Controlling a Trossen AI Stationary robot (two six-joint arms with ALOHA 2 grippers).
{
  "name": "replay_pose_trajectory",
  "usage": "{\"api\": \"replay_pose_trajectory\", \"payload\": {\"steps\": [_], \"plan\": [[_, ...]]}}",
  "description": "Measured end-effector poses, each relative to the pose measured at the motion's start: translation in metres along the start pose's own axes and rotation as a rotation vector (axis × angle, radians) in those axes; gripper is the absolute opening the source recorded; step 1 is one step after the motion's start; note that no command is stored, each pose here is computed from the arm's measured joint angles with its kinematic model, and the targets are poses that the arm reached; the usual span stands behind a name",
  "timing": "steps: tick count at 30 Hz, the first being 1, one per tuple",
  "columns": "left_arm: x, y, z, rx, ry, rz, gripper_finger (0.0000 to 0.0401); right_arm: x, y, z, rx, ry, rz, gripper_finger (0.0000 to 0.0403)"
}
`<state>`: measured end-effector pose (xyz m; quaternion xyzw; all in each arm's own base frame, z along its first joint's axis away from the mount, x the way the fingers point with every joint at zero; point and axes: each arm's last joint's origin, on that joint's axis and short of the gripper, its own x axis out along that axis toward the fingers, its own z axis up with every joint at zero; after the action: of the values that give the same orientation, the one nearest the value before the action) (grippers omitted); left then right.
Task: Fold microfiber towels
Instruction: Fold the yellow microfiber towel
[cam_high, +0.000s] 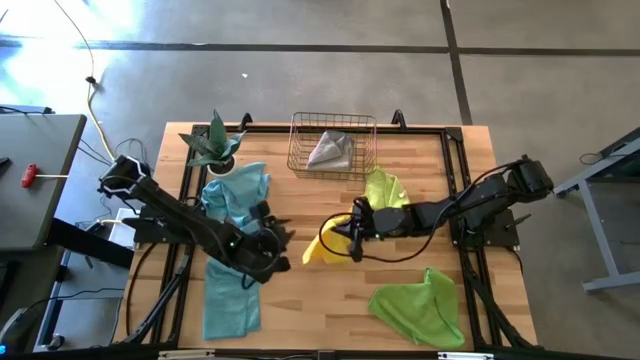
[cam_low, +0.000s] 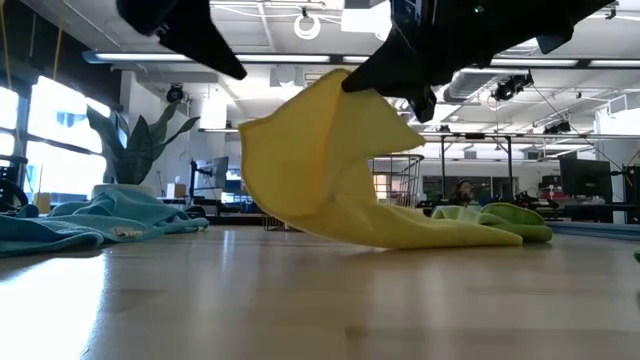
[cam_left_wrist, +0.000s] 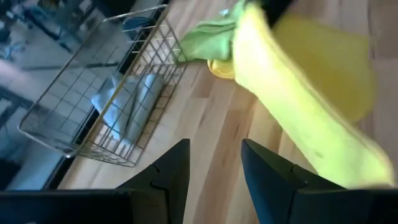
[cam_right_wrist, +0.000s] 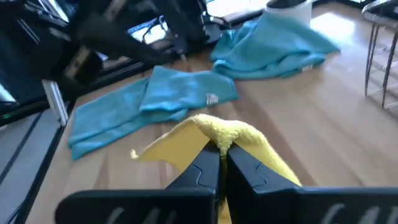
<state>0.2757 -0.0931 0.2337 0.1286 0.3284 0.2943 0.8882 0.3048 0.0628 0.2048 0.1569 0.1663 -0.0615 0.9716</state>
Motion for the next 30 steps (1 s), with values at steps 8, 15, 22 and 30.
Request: {"api": "replay_pose_trajectory", "payload": {"steps": [8, 15, 22, 30], "plan": [[0.015, -0.013, 0.023, 0.0, -0.14, -0.094, 0.0133, 0.0, 0.0, 0.0, -0.029, -0.005, 0.001, 0.0001], [0.038, -0.018, 0.032, -0.019, -0.184, -0.189, 0.0133, 0.0, 0.001, 0.001, -0.031, -0.006, 0.004, 0.0], [0.057, -0.021, 0.024, -0.038, -0.136, -0.156, 0.0133, 0.0, 0.001, 0.002, -0.07, -0.023, 0.01, 0.0], [0.061, -0.024, 0.014, -0.104, -0.062, -0.141, 0.0133, 0.0, 0.001, 0.002, -0.075, -0.023, 0.01, 0.0]]}}
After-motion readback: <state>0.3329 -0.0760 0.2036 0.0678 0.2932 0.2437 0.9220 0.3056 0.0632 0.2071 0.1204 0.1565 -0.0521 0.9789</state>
